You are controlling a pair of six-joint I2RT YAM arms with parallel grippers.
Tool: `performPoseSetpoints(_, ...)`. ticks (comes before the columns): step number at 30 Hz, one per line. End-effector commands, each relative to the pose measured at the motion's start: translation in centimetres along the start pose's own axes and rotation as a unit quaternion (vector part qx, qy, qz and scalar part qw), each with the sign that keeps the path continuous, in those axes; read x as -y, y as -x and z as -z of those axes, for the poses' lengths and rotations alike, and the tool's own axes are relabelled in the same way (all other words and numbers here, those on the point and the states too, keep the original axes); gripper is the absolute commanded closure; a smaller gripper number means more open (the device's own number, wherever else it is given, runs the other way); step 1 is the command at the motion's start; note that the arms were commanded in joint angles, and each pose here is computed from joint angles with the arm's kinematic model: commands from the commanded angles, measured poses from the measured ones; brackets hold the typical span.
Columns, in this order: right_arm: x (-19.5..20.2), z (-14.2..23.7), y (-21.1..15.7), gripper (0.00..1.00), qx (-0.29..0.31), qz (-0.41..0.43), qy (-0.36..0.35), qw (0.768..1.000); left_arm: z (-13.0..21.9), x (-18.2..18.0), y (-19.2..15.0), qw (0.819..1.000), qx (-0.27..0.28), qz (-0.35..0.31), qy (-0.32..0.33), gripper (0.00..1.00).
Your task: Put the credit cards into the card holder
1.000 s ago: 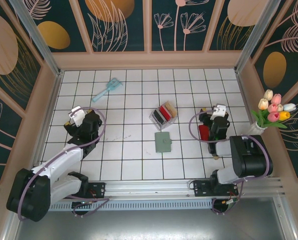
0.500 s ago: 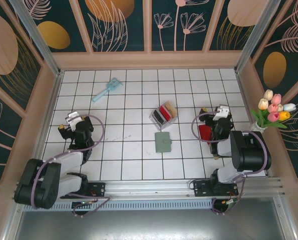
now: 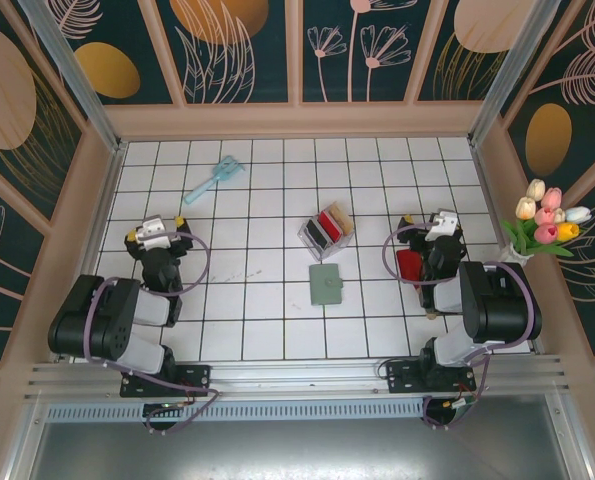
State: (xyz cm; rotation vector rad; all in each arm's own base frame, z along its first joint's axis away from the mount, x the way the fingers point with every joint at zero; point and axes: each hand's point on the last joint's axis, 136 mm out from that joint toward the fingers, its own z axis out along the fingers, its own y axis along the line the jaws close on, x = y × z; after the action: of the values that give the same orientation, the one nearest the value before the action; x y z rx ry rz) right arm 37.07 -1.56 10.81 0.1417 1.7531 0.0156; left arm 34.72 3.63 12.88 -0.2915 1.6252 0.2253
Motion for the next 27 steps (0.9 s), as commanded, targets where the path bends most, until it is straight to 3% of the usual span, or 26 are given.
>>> performPoseSetpoints(1,-0.5,-0.3,1.3,0.01,0.020,-0.007,0.015,1.000,-0.5,0.4,1.4,1.000,0.019,0.018,-0.013,0.01)
performPoseSetpoints(5,-0.5,-0.3,1.4,0.01,0.021,-0.007,0.015,1.000,-1.8,0.0,1.3,1.000,0.009,0.026,-0.002,0.01)
performPoseSetpoints(27,-0.5,-0.3,1.3,0.01,0.020,-0.007,0.015,1.000,-1.6,0.1,1.3,1.000,0.009,0.025,-0.005,0.01)
